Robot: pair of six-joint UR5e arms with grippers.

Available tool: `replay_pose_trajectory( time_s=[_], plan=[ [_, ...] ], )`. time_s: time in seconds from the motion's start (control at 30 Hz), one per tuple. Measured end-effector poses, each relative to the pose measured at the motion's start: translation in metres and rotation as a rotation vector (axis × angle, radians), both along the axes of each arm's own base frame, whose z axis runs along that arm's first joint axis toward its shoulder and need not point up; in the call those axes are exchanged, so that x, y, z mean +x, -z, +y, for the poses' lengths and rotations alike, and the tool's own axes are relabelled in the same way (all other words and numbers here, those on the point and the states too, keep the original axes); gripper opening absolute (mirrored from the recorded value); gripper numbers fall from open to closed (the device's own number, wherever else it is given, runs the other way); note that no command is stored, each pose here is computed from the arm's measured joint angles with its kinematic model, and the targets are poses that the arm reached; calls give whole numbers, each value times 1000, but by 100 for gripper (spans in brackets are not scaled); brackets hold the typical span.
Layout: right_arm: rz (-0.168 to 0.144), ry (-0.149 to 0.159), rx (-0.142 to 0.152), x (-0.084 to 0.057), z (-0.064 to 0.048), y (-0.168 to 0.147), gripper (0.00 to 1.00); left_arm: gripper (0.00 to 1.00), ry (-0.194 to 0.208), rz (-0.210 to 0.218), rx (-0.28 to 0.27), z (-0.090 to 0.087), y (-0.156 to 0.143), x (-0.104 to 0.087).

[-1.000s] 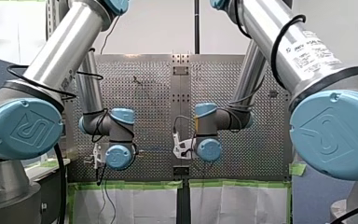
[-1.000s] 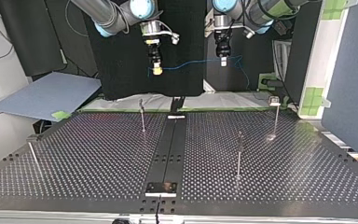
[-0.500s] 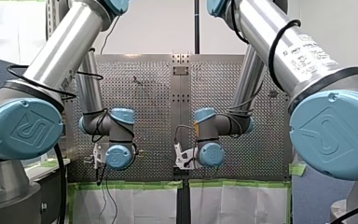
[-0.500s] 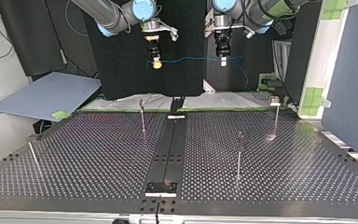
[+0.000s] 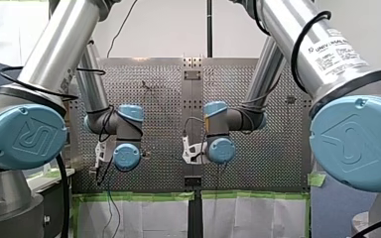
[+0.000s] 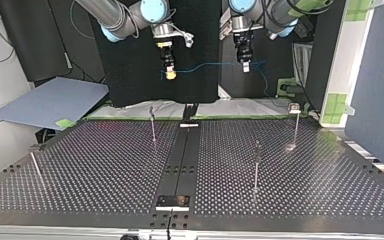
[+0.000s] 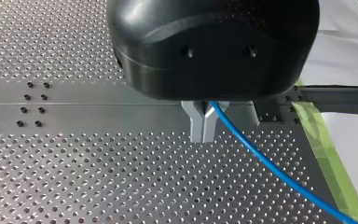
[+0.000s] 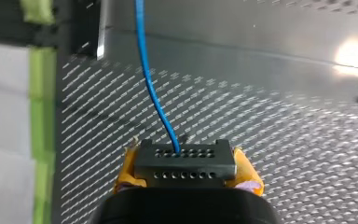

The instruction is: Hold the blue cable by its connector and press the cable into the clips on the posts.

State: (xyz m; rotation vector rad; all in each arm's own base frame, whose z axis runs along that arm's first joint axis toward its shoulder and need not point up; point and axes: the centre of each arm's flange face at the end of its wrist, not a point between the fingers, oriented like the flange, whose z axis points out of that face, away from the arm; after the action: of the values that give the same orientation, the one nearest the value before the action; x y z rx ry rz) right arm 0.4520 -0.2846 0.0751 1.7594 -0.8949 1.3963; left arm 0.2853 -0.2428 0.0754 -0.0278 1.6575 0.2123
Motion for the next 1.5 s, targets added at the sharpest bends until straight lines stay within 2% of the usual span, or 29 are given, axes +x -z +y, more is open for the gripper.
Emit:
replay_pose_trajectory(
  time_s=[0.17, 0.27, 0.47, 0.6, 0.87, 1.07, 1.33, 1.5],
  plan=[
    [-53, -45, -25, 8, -2, -29, 0, 0, -5, 0, 2, 2, -16, -1],
    [-79, -62, -45, 12, -5, -48, 0, 0, -11, 0, 1, 4, -25, 0],
    [-126, -70, -90, 20, -14, -86, 0, 0, -35, -4, -4, 12, -43, 4],
    [-156, -77, -119, 24, -17, -109, 0, 0, -48, -24, -21, 12, -60, 13],
    [-164, -108, -129, 36, -21, -127, 0, 0, -49, -96, -82, 6, -110, 39],
    [-170, -125, -129, 43, -24, -137, 0, 0, -45, -130, -115, 6, -140, 47],
    [-181, -148, -136, 57, -32, -157, 0, 0, -45, -135, -125, 15, -164, 43],
    [-198, -162, -148, 69, -38, -175, 0, 0, -24, -104, -141, 15, -164, 50]
  ],
)
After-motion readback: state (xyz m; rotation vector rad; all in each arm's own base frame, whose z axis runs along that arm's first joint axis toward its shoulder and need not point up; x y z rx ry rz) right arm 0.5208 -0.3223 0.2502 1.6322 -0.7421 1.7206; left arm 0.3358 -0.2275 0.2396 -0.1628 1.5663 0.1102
